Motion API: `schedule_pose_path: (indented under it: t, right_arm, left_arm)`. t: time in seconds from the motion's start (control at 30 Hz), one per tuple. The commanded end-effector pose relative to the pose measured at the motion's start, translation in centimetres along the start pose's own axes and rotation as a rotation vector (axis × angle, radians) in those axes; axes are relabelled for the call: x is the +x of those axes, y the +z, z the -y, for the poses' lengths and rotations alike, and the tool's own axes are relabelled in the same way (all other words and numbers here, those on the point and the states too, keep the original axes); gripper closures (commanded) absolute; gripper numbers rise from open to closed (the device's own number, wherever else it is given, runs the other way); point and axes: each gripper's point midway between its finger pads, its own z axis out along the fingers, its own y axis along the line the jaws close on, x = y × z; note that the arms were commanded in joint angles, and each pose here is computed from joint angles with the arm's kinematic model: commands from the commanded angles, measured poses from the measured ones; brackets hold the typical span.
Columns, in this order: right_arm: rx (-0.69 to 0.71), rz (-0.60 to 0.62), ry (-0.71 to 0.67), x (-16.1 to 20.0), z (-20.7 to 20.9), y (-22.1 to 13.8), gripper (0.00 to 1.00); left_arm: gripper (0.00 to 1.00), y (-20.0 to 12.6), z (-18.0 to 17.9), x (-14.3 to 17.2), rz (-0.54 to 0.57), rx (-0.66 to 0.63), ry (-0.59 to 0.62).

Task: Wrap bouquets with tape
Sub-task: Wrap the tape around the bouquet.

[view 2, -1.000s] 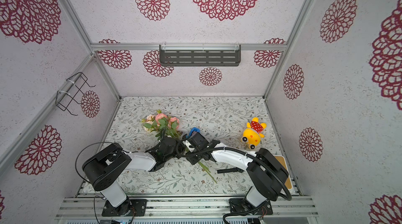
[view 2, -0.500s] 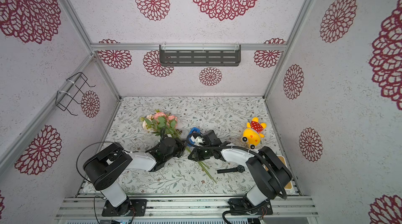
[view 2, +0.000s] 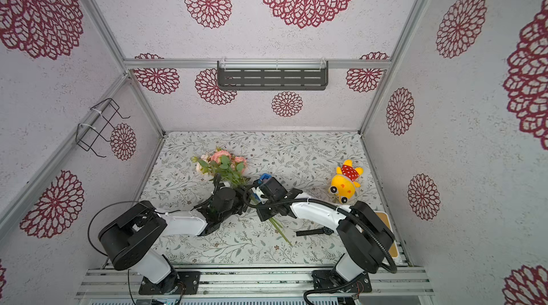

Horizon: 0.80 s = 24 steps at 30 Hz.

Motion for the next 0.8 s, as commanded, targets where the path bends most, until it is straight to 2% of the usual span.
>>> schedule_pose_path:
  t: [0.0, 0.17, 0.3, 0.5, 0.63, 0.77]
  right_arm:
    - [0.089, 0.029, -0.085, -1.1, 0.5, -1.2, 1.00]
    - [0.087, 0.039, -0.130, -1.2, -0.3, -1.4, 1.00]
    - [0.087, 0.035, -0.153, -1.3, -0.7, -1.3, 1.00]
    - [0.096, 0.024, -0.191, -1.3, -1.2, -0.8, 1.00]
    - [0.094, 0.023, -0.213, -1.3, -1.8, -0.6, 1.00]
    - [0.095, 0.014, -0.226, -0.9, -1.9, -0.5, 1.00]
  left_arm:
    - [0.33, -0.5, -1.6, -1.9, 0.053, -0.058, -0.010]
    - [0.31, -0.2, -1.8, -2.3, 0.036, -0.073, -0.015]
    - [0.32, 1.0, -1.3, -0.8, -0.031, -0.076, 0.006]
    - [0.38, 2.4, -0.3, 1.3, -0.101, -0.070, 0.030]
    - [0.54, 2.8, -1.2, 1.4, -0.104, -0.072, 0.002]
    - [0.80, 2.6, -1.7, 1.2, -0.096, -0.071, -0.013]
